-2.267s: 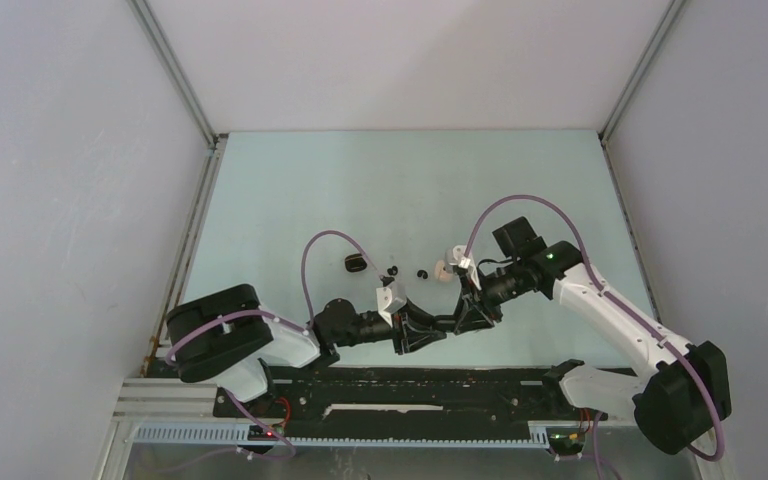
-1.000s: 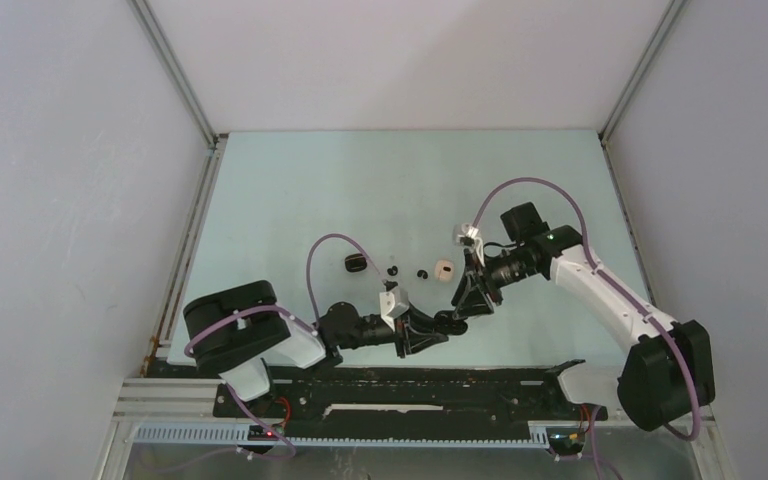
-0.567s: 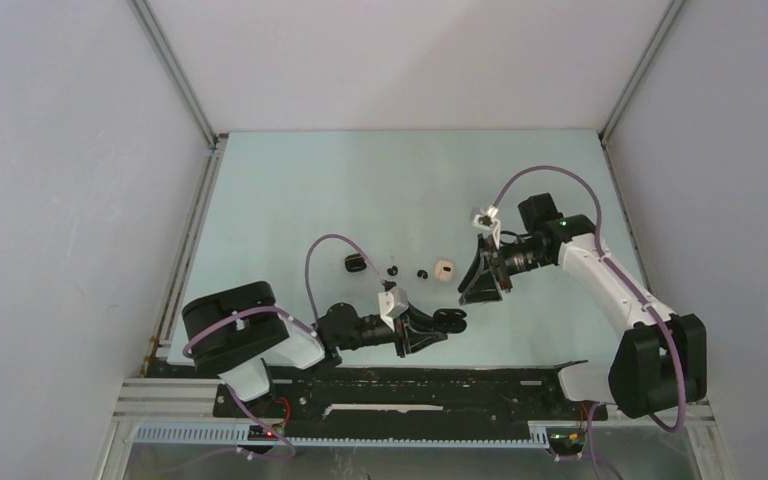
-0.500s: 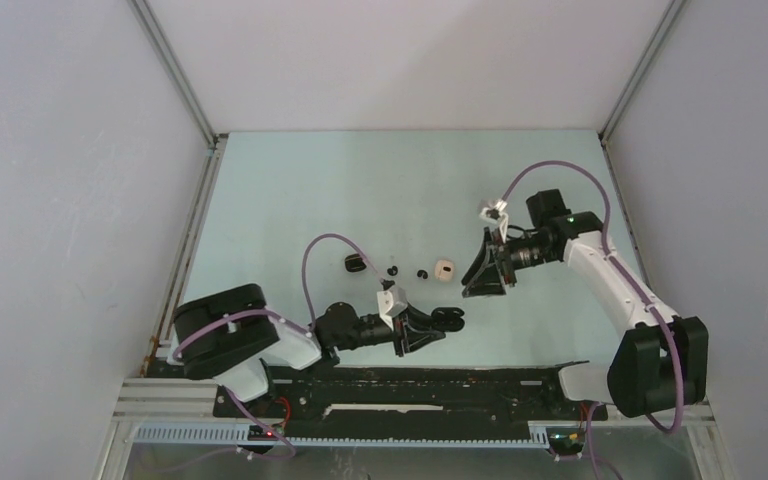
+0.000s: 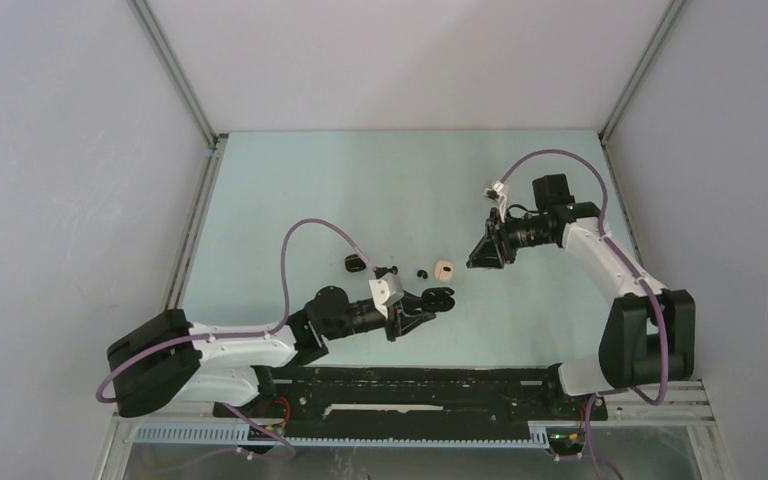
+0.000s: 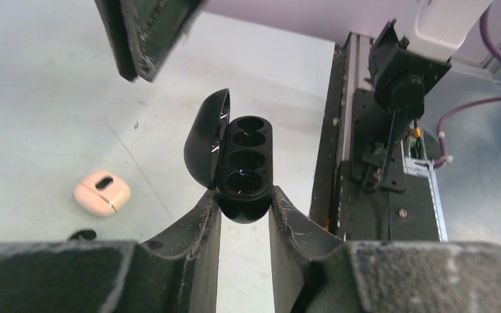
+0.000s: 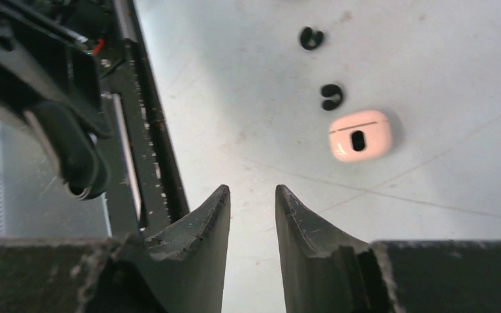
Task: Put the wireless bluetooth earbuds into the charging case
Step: Pick up the earbud from the center of the board.
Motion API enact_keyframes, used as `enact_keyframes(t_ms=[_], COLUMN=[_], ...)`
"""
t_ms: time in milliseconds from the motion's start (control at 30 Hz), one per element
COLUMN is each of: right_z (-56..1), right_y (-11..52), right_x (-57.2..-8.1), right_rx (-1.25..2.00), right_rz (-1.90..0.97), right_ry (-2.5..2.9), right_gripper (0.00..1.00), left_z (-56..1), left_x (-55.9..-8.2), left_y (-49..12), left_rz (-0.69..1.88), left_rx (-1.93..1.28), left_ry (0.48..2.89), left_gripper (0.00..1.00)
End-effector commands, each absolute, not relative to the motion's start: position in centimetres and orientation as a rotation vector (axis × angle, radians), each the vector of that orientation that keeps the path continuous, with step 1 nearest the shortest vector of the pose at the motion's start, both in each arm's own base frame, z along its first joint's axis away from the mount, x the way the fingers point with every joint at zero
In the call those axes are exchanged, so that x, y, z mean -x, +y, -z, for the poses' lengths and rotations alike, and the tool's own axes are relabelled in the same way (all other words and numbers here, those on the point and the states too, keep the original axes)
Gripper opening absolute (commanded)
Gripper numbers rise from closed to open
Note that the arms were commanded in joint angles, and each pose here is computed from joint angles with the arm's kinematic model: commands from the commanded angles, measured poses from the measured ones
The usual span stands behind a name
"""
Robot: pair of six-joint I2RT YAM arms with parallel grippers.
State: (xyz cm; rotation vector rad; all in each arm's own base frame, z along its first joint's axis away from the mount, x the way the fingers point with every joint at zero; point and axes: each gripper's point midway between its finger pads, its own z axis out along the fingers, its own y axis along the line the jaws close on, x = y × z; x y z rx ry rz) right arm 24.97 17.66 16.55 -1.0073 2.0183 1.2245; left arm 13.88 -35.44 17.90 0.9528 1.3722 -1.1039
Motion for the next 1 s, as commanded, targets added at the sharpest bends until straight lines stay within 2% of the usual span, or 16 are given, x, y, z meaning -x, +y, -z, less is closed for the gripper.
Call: enact_keyframes(t_ms=[0,300,600,967], right_z=[-15.6,-10.1,-5.5,-2.7], right_y=[18.4,23.4,26.3,26.3], right_x=[-29.8,-32.9,-32.9,-32.4], right_rx=[0.997,1.142,1.253,1.296], right_rz=[-1.042,-0.936,-0.91,-0.819], right_ry=[2.061,2.293,2.445,2.532], right_gripper=[0.33,0.27,0.3,0.32], left_z=[-17.1,-16.8,-17.3,-17.0], left_x=[-13.2,-13.5,-13.8,-14.0], left_y=[-34.1,-31.7,-31.3,-31.4], left_rz=[1.147,1.177,1.176,1.166], left_rx=[-0.946,-0.876,-0.88,-0.887], left_ry=[1.37,1.351,1.34,1.356], left_gripper=[0.0,0.0,0.0,0.0])
